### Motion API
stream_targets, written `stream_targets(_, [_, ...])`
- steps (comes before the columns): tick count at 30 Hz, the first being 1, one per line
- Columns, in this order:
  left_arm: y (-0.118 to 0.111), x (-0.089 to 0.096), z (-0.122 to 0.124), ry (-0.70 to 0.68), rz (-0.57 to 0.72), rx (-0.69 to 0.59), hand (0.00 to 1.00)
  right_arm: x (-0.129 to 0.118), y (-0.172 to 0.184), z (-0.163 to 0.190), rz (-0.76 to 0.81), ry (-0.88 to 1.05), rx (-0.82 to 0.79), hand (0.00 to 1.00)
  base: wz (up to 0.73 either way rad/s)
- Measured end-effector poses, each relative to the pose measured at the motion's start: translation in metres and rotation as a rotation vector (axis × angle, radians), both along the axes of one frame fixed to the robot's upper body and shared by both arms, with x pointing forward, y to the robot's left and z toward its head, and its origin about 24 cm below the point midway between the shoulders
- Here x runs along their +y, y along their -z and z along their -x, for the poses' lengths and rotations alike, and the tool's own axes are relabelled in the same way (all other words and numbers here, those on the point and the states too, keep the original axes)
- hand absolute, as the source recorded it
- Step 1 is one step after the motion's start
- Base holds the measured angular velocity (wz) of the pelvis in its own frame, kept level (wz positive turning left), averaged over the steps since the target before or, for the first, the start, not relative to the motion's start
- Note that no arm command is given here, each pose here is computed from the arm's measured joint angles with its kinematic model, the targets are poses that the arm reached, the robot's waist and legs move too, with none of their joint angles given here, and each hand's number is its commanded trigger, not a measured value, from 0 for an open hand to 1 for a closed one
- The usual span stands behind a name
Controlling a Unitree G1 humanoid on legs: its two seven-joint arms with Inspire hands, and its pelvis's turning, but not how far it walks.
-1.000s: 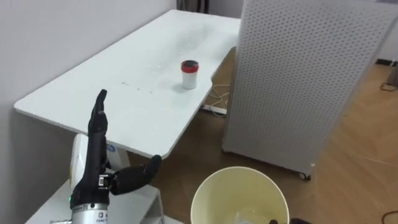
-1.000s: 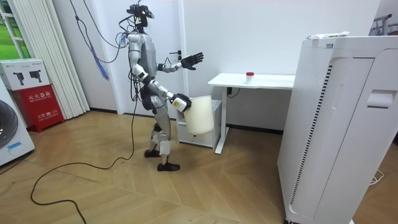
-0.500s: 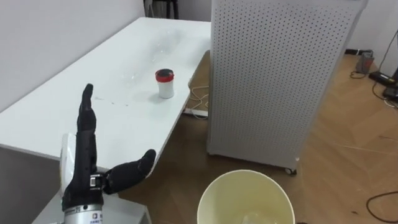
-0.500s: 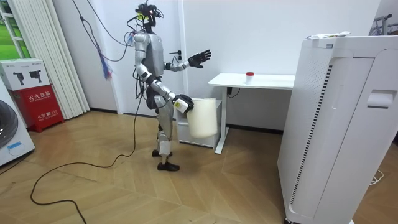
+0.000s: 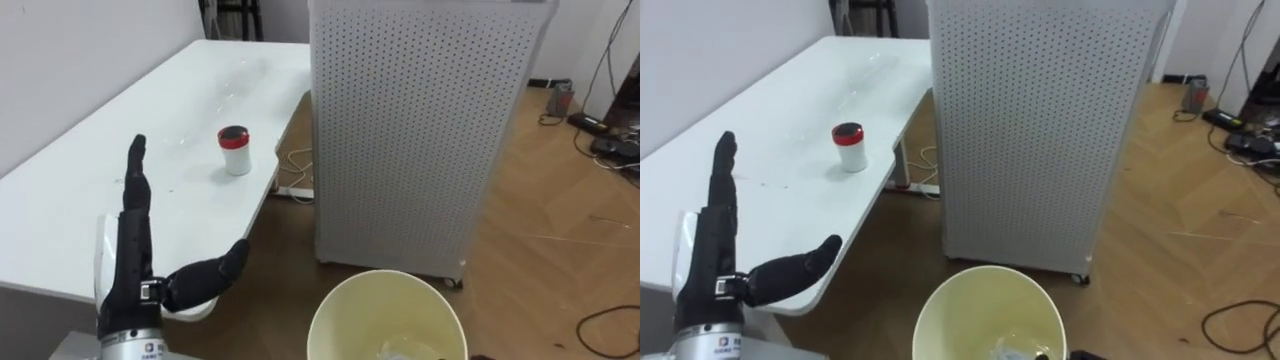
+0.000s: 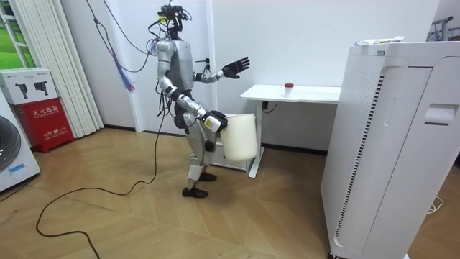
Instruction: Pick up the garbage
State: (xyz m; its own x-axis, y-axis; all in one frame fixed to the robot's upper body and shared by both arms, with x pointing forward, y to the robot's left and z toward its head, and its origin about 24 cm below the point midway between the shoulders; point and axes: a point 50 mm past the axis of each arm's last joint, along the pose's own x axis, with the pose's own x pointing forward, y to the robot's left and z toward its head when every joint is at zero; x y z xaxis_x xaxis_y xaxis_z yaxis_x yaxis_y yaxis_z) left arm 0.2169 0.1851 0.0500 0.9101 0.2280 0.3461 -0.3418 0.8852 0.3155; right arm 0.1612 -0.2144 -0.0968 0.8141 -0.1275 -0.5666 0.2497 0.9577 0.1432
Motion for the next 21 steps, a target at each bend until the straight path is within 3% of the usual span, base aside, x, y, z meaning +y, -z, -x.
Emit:
stream_targets(8, [0.006,0.002,0.002,-0.003,-0.004,0.028,0.0,0.0,0.008,0.013,-0.011,0.0,0.067,1.0,-0.24])
stream_targets(21, [-0.005,-0.001,-0.009,0.027,-0.023,-0.015,0.0,0.008,0.003,-0.002,-0.007,-0.064,0.035,1.0,-0.1])
